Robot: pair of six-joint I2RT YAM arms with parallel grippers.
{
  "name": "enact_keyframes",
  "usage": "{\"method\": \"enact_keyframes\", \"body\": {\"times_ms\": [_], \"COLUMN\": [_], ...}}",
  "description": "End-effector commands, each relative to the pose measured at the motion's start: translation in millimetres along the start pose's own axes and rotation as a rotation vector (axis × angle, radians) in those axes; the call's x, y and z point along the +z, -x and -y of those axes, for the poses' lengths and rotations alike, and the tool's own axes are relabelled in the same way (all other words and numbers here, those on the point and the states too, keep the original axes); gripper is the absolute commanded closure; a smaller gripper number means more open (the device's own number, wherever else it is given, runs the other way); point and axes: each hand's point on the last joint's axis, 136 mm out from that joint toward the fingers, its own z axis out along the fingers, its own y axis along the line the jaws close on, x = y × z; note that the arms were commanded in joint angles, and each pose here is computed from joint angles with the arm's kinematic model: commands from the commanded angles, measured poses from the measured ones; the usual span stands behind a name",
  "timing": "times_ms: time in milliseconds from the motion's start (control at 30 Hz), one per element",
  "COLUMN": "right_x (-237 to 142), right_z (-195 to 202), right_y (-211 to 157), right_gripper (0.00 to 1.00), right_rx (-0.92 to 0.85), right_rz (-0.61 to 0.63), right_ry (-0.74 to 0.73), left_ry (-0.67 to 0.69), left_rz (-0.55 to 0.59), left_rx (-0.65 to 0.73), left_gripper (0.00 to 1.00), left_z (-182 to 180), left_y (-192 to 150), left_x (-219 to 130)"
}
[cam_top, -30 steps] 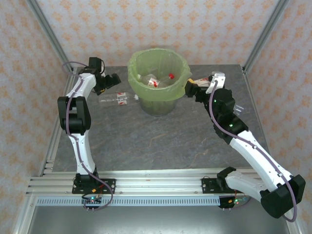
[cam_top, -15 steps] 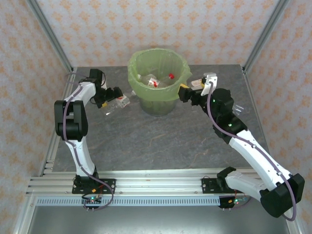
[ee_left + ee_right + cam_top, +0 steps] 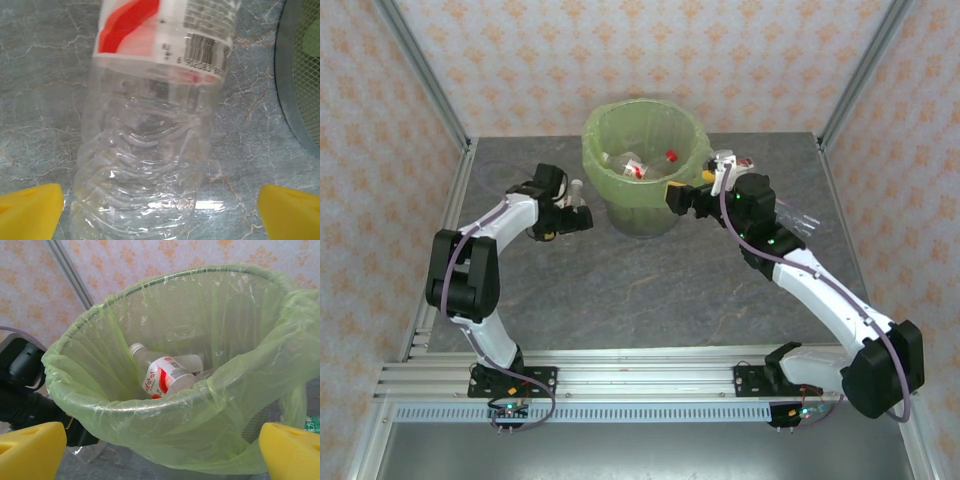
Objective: Put the plastic bottles in the bin
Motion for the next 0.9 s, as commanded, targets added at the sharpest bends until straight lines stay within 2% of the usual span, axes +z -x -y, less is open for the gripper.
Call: {"method": "enact_keyframes", "body": {"times_ms": [0,100,267,433,700,867], "right_x": [-4.0,-9.3,-15.7,-12.5,-10.0,-9.8], "right_z": [-16.9,-15.7,-21.1,-21.9,-20.3,-18.9], "right_y": [31.8,31.4,21.8,10.6,15.3,17.4], "right_gripper": [0.01,0.01,0.01,0.01,0.01,0.01], "right_rx": [0.0,-0.002,-0.016,0.0,0.001,0.017], "right_rz": [0.085,0.085,0.058,0.008,0.031,0.06], "right_ry": [0.065,0.053,0.086,0.098,0.089,0.087], "left_ry": [0.163,0.177,0.118,0.109,0.135,0.133], "left_rz": [0.039,0.022,-0.003,-0.041,-0.03,-0.022], "left_rx": [0.035,0.032,0.063,0.084,0.056,0.062], "left_gripper": [0.0,0.0,0.01,0.09,0.19,0.3], "left_z": [-23.3,-21.3,-6.8,-3.8,-12.5,-13.6], "left_y": [24.6,34.5,45.4,45.6,37.6,35.8], "left_x": [2.8,11.2,32.2,44.0,50.2,48.3]}}
